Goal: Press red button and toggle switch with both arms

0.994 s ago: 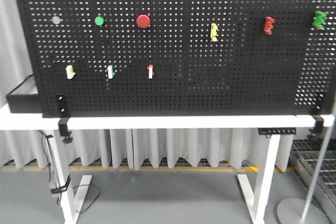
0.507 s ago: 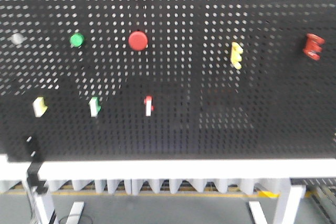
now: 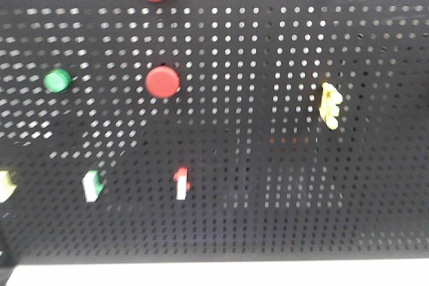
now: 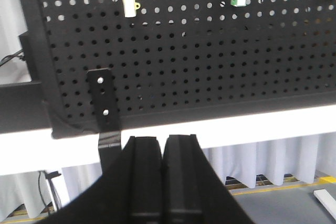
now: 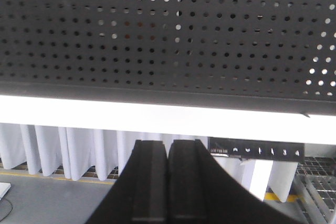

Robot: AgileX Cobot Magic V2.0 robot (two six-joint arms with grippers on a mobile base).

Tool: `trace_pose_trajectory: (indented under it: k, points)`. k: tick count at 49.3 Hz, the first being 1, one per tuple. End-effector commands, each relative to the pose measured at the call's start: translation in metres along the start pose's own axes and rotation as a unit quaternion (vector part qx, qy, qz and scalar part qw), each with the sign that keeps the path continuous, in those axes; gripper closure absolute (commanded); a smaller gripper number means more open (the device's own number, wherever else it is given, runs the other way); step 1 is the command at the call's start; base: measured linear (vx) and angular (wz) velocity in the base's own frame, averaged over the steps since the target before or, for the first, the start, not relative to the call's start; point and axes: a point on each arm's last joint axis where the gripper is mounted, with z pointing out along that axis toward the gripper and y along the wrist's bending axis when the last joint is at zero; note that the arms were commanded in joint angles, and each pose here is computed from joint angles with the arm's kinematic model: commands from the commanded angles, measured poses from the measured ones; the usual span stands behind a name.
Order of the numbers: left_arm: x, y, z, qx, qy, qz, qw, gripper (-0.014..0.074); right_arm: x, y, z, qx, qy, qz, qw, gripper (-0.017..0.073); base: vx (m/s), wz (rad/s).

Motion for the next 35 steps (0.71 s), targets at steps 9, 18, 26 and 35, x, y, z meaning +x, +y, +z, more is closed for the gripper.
trace_pose_trajectory:
  k: [9,18,26,35]
  points:
    - [0.0032,0.0003,0.0002,-0.003,-0.031,-0.004,1.0,0.0592,-0.0046,-0.0002,-0.0007,0.004,-0.044,-0.009,0.999,0.0562,0.1,-0.03]
    - [0.0032,0.0003,0.0002,-0.003,-0.031,-0.004,1.0,0.0592,-0.0044,-0.0002,-0.0006,0.004,-0.043,-0.009,0.999,0.0562,0.05,-0.02]
    - [0.0032,0.0003,0.0002,-0.003,-0.031,-0.004,1.0,0.0592,-0.0044,-0.0002,-0.0006,0.004,-0.043,-0.009,0.999,0.0562,0.01,-0.01]
    - [-0.0013,0.0011,-0.0002,-0.007,-0.055,-0.003,0.998,0.0592,-0.0077,-0.0002,-0.001,0.004,-0.061,-0.012,0.998,0.0562,0.0,0.0]
